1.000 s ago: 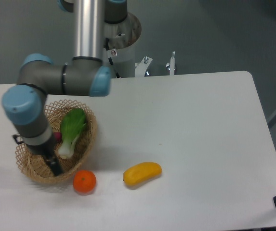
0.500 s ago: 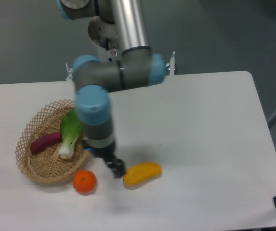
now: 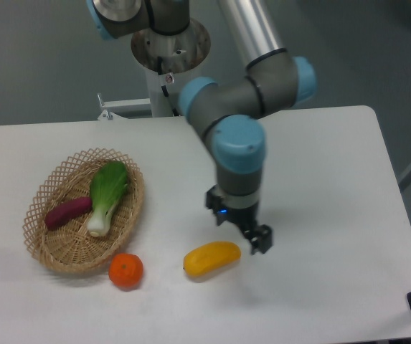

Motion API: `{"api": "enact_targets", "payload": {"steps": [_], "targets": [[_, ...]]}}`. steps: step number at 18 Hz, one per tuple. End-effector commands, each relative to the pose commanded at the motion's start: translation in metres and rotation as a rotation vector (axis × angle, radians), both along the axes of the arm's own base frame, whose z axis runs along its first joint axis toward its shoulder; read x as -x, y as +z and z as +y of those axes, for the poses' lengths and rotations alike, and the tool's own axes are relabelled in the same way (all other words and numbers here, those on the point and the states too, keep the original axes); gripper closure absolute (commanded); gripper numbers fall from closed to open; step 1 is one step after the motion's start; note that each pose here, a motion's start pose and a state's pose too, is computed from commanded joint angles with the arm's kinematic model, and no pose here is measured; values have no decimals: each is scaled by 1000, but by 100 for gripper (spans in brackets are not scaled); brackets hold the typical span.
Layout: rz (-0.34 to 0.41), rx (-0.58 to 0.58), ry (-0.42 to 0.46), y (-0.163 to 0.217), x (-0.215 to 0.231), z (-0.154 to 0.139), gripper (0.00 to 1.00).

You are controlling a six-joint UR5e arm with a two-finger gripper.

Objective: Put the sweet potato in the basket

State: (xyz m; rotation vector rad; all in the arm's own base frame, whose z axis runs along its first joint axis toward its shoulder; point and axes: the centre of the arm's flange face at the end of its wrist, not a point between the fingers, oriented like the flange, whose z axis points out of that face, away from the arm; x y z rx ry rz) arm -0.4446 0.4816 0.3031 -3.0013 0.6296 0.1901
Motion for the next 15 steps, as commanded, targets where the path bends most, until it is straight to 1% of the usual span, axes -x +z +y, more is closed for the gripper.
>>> {"api": "enact_targets", "payload": {"steps": [6, 7, 15], "targets": [[4, 8, -37, -1, 43, -44, 0], [6, 10, -47, -1, 47, -47, 0], [0, 15, -49, -4, 49, -52, 0]]}}
